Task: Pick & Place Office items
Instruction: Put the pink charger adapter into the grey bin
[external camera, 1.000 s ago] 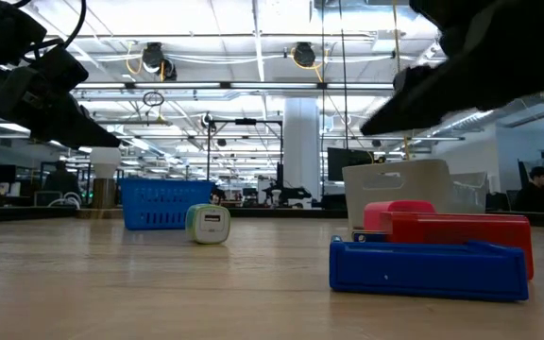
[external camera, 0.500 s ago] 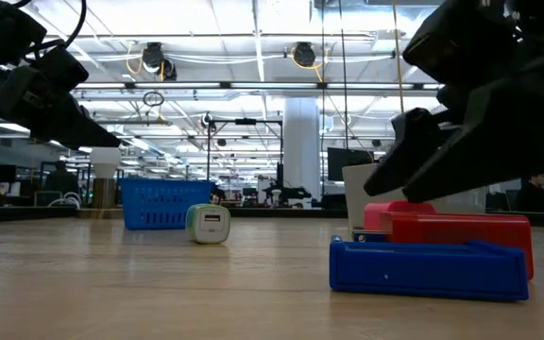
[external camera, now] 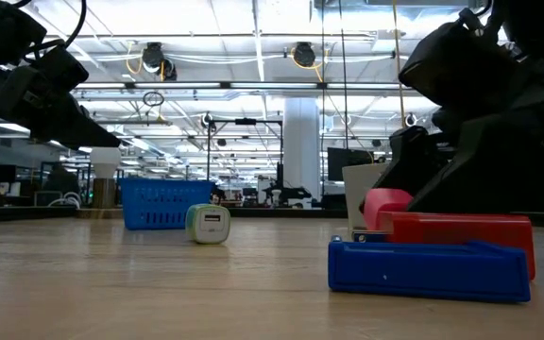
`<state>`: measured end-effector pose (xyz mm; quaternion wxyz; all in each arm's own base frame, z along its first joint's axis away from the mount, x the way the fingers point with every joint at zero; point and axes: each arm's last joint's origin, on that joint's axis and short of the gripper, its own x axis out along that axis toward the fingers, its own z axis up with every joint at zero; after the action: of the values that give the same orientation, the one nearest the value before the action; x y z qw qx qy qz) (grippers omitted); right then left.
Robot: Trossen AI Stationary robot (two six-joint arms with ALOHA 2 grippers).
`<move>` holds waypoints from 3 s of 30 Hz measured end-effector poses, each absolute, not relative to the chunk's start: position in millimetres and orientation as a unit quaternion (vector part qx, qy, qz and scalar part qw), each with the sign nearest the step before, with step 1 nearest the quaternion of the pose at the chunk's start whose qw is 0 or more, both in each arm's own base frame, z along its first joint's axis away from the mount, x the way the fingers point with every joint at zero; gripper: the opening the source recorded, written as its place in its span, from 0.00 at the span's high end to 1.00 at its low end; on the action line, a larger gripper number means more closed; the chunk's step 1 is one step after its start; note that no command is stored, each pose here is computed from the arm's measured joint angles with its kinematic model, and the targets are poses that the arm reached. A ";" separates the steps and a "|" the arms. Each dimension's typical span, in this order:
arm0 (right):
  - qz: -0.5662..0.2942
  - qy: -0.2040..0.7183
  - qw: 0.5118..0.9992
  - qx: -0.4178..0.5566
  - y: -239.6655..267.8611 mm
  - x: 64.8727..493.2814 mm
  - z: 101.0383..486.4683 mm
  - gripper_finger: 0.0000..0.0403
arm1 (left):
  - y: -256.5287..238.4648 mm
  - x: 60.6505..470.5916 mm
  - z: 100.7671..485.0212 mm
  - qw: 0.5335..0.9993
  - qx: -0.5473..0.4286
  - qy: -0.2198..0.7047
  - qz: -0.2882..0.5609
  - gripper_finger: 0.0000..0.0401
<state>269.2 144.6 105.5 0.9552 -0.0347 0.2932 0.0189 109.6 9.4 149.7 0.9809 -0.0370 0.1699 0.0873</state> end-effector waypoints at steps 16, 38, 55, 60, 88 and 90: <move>0.023 0.293 0.955 -0.041 144.7 269.3 105.6 0.43 | 9.4 109.6 149.8 0.981 -0.037 0.170 0.087 0.94; 0.071 0.163 0.982 -0.058 133.3 249.0 203.6 0.60 | 9.4 109.6 149.7 0.981 -0.037 0.170 0.086 0.94; -0.009 -0.051 0.998 0.025 54.0 146.7 250.3 0.60 | 9.4 109.6 149.7 0.981 -0.033 0.170 0.086 0.94; -0.029 -0.052 0.997 0.045 42.2 129.7 222.0 0.60 | 9.4 109.6 149.8 0.981 -0.034 0.170 0.086 0.94; -0.057 -0.058 0.995 0.056 30.0 105.5 190.7 0.60 | 9.4 109.6 149.8 0.981 -0.037 0.170 0.087 0.94; -0.061 -0.067 0.995 0.053 29.3 105.7 200.1 0.60 | 9.4 109.6 149.8 0.981 -0.036 0.170 0.087 0.94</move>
<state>105.7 29.3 200.1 0.9945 0.0534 -0.0665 -0.0607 109.6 9.4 149.8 0.9810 -0.0357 0.1698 0.0873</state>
